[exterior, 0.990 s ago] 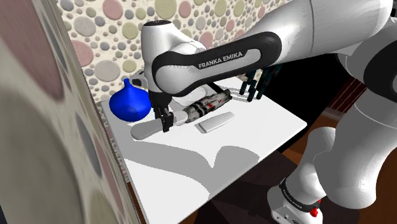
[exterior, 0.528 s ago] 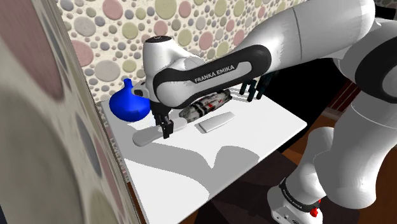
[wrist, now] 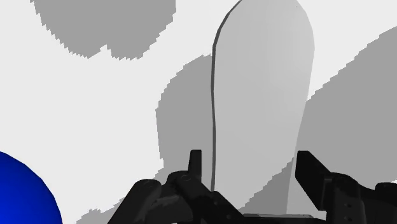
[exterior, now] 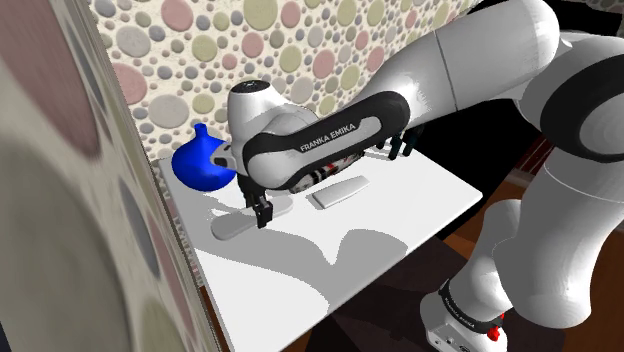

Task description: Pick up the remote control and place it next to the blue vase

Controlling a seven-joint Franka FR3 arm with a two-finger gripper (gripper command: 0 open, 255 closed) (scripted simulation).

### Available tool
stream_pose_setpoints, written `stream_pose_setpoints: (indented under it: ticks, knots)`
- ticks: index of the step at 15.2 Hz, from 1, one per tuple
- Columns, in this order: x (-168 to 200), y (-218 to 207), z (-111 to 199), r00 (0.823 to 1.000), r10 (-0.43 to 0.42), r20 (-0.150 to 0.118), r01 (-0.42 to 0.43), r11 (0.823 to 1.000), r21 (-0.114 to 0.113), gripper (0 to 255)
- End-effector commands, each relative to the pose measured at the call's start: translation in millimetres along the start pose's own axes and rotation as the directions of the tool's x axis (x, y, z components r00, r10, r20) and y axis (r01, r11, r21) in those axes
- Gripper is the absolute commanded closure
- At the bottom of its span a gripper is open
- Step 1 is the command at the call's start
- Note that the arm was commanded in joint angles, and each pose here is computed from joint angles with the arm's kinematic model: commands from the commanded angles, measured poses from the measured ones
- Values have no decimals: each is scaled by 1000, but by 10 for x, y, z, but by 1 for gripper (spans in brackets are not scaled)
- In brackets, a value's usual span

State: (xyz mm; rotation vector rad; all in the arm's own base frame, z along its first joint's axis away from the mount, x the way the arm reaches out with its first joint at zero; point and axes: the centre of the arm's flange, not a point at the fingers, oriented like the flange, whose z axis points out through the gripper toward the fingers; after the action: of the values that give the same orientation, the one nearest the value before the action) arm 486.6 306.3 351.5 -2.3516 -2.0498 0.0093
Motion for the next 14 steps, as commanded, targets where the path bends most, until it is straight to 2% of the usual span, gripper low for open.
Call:
stream_pose_setpoints:
  ticks: [1,8,9,14]
  knots:
    - [2,7,81,1000,0,-1,0,1000,-1,255]
    - [2,8,81,1000,0,-1,0,1000,-1,255]
    - [2,8,81,1000,0,-1,0,1000,-1,0]
    - [2,8,81,1000,0,-1,0,1000,-1,0]
